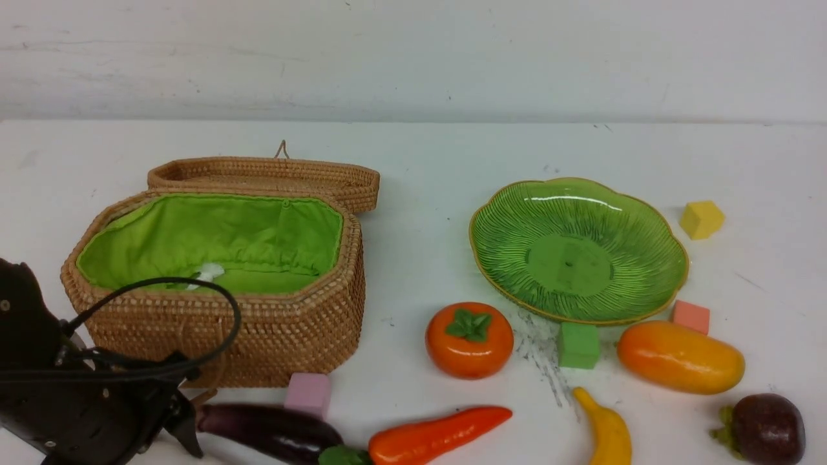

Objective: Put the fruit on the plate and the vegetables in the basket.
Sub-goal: Take a daikon with your left arm and place it on the basket on the left.

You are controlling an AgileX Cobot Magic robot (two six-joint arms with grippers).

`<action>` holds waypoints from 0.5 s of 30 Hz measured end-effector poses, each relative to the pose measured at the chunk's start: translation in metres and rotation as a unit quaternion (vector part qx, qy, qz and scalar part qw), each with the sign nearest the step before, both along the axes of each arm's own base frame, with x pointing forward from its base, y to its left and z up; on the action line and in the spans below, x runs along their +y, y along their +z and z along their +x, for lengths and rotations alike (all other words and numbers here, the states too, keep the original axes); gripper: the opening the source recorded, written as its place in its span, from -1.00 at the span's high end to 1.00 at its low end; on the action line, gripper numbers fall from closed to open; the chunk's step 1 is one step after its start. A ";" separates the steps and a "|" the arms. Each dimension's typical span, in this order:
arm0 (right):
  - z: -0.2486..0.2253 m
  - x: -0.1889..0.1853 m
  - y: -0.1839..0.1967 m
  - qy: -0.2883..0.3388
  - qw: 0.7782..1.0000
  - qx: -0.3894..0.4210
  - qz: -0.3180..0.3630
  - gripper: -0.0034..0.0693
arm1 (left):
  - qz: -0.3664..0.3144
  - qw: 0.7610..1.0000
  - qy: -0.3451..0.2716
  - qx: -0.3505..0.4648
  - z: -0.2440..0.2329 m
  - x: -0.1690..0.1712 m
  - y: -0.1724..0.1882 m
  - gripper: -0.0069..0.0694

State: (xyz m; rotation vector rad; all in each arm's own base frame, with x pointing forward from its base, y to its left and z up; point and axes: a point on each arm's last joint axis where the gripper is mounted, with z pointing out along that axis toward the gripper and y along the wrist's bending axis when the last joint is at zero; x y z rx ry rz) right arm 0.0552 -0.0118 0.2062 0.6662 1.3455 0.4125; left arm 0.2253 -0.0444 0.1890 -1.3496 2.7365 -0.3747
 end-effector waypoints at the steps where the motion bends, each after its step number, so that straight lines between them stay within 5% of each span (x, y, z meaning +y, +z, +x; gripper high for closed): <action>1: 0.000 0.000 0.000 0.000 1.000 0.000 0.000 0.23 | 0.001 1.000 0.000 0.005 0.001 0.000 -0.003 -0.57; 15: 0.000 0.000 0.000 0.000 1.000 0.000 0.000 0.23 | 0.005 0.998 -0.049 0.048 0.006 -0.002 -0.024 -0.49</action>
